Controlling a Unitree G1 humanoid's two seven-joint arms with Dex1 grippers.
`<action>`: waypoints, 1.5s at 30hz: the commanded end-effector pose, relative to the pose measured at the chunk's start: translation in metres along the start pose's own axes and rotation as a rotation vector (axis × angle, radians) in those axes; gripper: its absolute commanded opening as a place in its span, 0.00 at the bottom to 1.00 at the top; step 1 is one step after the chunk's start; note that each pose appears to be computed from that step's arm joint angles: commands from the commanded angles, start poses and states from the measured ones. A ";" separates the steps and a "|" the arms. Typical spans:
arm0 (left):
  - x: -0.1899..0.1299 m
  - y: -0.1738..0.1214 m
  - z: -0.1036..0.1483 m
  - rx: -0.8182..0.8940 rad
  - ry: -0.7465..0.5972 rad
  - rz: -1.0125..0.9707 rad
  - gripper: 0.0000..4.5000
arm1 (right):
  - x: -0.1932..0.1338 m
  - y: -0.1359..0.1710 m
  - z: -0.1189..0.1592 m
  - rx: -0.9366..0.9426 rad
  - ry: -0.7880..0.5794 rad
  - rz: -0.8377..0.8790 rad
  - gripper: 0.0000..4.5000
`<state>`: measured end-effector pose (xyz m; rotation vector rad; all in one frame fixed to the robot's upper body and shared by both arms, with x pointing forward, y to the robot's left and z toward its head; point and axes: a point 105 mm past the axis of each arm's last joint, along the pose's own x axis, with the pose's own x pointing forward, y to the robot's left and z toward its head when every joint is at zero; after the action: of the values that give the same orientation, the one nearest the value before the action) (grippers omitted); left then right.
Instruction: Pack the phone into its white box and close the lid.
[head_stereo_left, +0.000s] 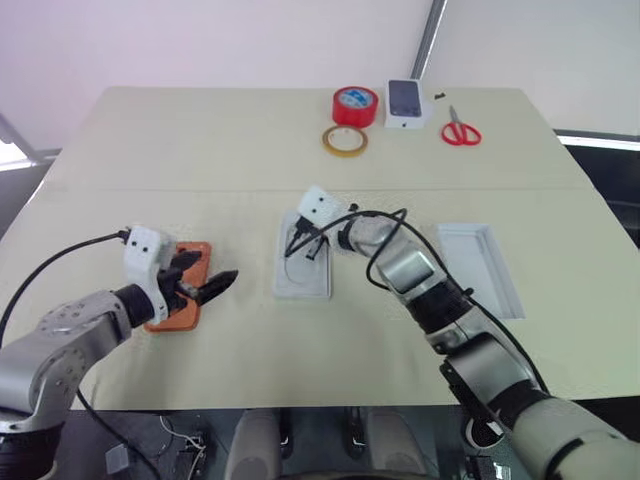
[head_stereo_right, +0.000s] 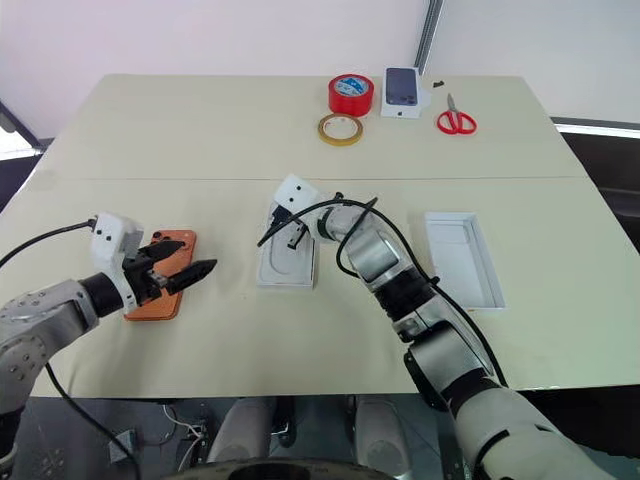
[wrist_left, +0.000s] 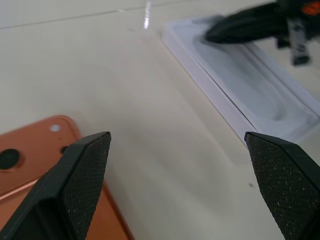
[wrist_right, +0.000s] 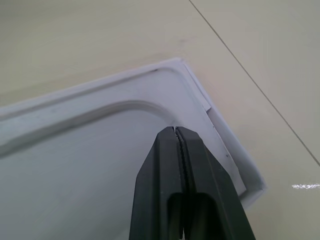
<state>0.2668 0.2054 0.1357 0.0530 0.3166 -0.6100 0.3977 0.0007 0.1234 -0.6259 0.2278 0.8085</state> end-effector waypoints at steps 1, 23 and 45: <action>-0.007 -0.003 0.010 0.076 -0.026 -0.013 1.00 | 0.001 -0.003 0.012 -0.036 -0.020 -0.008 0.01; 0.004 -0.021 0.005 0.032 -0.052 -0.057 1.00 | -0.045 -0.004 0.034 -0.127 -0.101 0.043 0.01; -0.031 0.072 -0.006 -0.343 -0.078 0.402 1.00 | -0.067 0.048 0.054 -0.138 -0.219 0.279 0.01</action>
<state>0.2835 0.2671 0.1266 -0.2167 0.3339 -0.2172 0.3176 0.0019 0.1655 -0.5983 0.1117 1.1398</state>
